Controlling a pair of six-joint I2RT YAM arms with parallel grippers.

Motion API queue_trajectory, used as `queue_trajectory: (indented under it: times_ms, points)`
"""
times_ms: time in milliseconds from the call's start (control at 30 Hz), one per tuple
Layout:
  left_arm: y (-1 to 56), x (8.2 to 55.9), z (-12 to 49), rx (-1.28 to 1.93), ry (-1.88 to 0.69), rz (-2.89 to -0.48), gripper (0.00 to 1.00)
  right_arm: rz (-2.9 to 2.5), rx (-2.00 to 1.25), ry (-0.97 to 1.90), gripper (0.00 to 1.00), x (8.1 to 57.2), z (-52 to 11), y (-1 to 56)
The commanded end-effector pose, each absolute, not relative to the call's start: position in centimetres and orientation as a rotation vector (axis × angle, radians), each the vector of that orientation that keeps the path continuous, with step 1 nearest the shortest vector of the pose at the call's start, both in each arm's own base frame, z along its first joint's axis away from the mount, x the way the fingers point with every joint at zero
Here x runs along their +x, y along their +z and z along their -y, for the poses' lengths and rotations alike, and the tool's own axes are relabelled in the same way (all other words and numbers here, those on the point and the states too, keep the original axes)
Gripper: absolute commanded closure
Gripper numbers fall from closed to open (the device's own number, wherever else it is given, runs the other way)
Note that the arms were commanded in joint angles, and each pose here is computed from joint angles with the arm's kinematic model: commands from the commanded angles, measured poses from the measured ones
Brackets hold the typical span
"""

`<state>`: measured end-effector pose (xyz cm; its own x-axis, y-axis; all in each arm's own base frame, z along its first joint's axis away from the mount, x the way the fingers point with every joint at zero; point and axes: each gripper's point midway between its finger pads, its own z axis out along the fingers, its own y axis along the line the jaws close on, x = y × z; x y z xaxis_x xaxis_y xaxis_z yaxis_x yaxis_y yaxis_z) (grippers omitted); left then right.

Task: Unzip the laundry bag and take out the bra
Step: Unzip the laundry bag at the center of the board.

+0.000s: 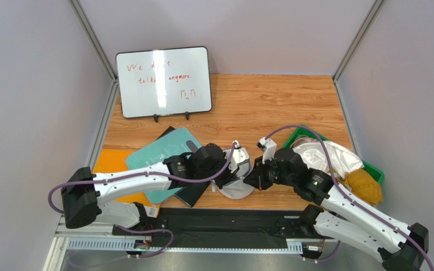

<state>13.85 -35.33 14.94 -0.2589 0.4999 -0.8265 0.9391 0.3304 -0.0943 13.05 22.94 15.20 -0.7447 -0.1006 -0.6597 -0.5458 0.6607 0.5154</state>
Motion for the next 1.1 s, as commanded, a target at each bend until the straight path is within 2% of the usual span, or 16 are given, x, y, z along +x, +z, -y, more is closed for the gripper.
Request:
queue_trajectory:
  times_ms: [0,633,1067]
  points:
    - [15.2,13.7,35.1,1.266,-0.789,-1.871,1.0,-2.241,-0.473,0.909,1.0,14.2,-22.7,16.4]
    - [15.1,13.1,33.2,1.27,-0.773,-1.86,1.0,-2.24,-0.418,0.762,1.0,16.5,-20.8,16.3]
    - [13.7,12.9,30.8,1.258,-0.7,-1.916,1.0,-2.221,-0.473,0.931,1.0,14.4,-22.4,17.2]
